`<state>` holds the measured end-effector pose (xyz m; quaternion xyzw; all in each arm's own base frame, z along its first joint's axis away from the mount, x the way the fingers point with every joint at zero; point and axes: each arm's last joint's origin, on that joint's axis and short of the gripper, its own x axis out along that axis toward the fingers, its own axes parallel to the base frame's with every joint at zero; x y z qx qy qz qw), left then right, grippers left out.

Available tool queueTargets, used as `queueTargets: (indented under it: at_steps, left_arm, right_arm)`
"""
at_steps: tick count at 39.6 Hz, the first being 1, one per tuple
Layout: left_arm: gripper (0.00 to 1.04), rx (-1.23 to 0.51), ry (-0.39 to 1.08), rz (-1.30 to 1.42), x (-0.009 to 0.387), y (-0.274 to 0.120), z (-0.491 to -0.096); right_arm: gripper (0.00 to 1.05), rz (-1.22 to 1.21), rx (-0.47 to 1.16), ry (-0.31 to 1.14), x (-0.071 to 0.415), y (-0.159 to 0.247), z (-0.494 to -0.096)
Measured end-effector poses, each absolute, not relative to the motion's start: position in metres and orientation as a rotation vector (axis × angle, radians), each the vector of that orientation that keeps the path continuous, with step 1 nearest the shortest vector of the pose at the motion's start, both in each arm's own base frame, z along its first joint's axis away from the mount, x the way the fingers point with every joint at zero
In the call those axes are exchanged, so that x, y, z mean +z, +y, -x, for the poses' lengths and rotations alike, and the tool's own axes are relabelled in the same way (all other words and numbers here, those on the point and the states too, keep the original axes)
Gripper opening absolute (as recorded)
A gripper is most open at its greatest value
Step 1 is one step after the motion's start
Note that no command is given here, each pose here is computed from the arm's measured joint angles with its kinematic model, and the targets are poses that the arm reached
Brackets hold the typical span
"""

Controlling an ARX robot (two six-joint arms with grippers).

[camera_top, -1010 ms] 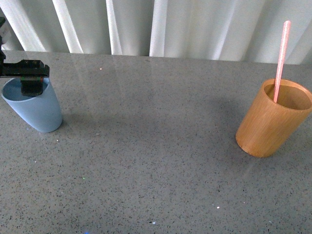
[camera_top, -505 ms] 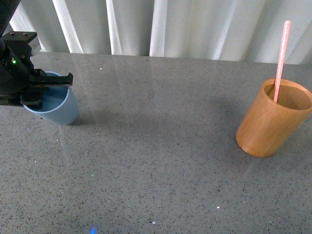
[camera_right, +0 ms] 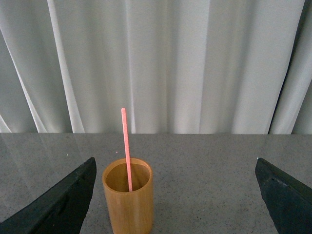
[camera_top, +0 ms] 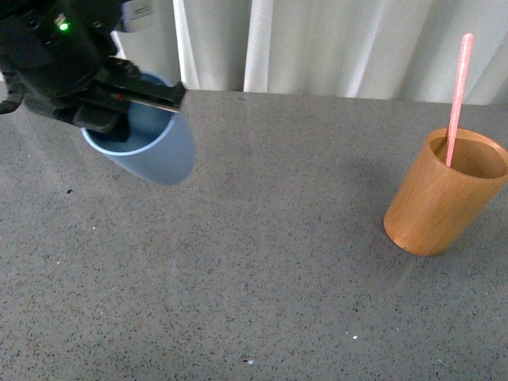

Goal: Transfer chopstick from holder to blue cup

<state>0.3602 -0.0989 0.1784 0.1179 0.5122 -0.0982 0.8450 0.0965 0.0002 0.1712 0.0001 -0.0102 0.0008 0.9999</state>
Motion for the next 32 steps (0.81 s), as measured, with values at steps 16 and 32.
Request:
queueTargets:
  at_steps: [16,32]
  left_arm:
    - [0.04,-0.390,1.117,-0.404,0.153,-0.196,-0.336]
    - [0.04,-0.429,1.111,-0.424,0.123,-0.247,-0.341]
  right_arm:
    - [0.95,0.000,0.002,-0.021,0.171,0.000,-0.096]
    - [0.95,0.000,0.002,-0.021,0.171,0.000,-0.096]
